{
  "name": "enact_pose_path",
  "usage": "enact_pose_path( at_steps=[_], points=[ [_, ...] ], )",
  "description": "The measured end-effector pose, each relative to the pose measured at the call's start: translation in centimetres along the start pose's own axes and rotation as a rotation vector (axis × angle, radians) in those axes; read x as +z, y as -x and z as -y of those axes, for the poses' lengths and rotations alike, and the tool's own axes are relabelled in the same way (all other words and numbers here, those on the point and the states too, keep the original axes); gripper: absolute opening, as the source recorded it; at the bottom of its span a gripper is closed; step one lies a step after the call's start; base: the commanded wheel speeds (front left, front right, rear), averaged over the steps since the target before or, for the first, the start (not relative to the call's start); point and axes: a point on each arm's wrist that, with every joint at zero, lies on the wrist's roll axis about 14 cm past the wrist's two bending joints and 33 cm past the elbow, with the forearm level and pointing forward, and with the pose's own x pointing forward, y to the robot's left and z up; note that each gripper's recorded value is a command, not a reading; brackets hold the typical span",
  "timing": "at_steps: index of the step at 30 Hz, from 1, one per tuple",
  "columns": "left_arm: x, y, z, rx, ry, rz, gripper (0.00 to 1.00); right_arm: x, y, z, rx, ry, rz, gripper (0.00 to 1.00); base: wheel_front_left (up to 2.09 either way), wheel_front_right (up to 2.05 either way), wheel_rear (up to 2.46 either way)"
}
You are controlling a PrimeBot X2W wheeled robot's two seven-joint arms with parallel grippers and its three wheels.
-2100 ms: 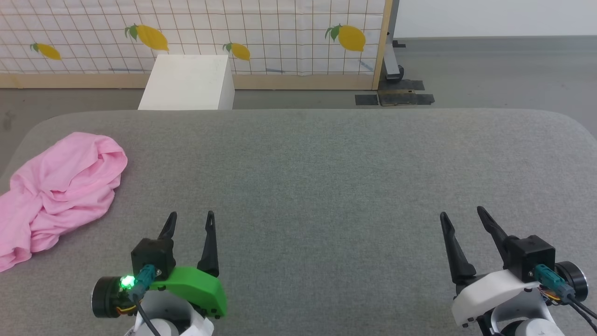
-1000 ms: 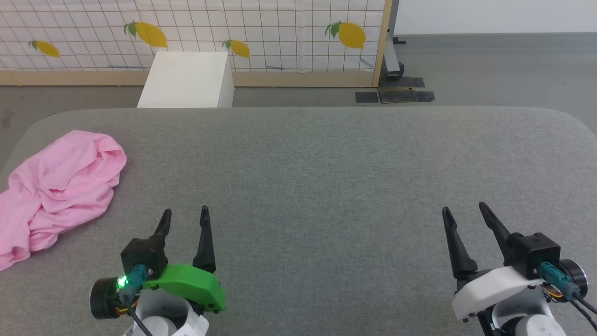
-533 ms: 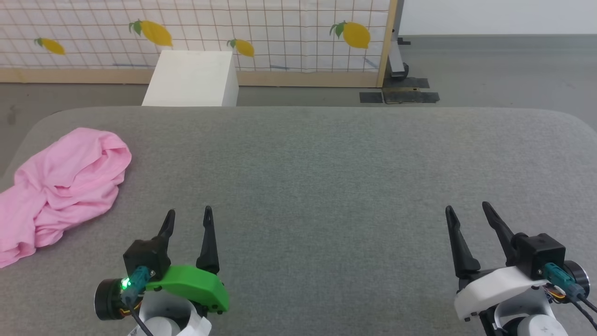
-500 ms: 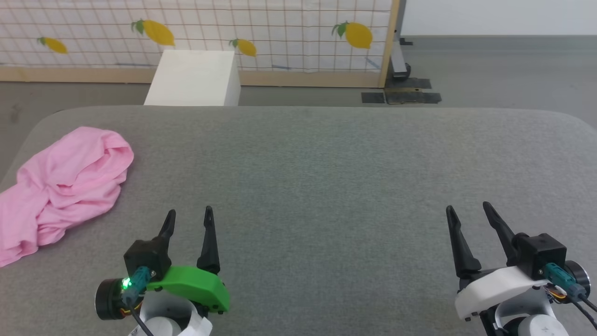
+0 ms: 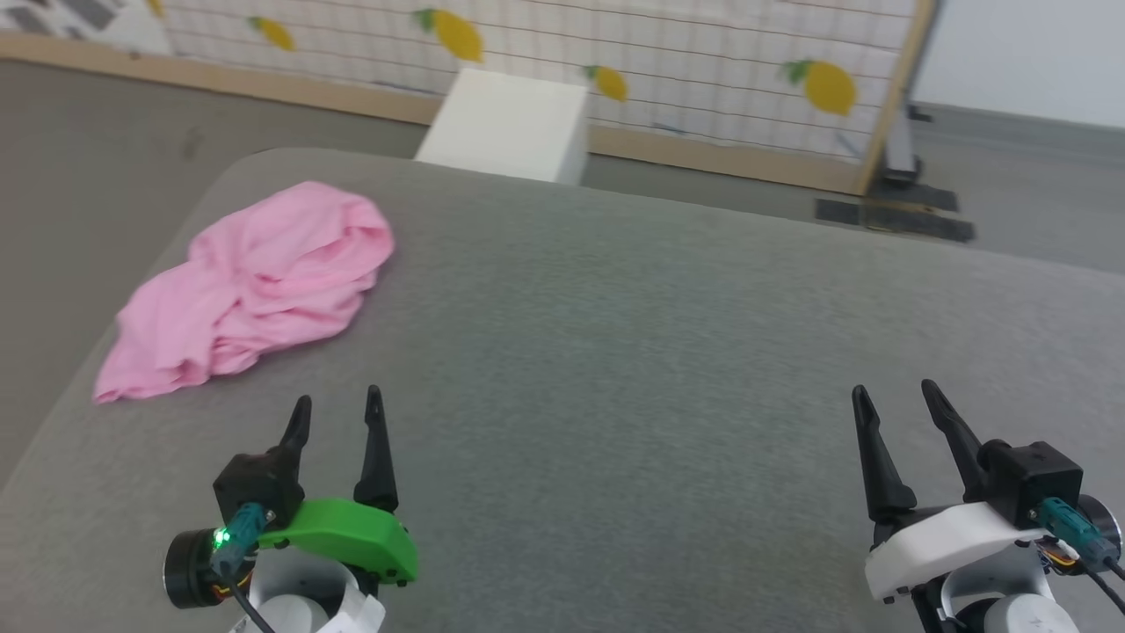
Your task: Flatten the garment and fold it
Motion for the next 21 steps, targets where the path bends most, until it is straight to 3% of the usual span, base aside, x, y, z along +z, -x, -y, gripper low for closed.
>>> enact_pose_path(
  at_steps=[12,21],
  points=[
    [1.8,6.1,-9.3,0.295,-0.012,0.047,1.0,-0.2,-3.3,-9.1,0.266,-0.032,-0.002,1.0,0.0,0.0,0.0],
    [2.9,10.4,-13.3,0.442,-0.006,0.085,1.0,-0.2,-4.1,-14.3,0.408,-0.047,0.001,1.0,0.0,0.0,0.0]
  ],
)
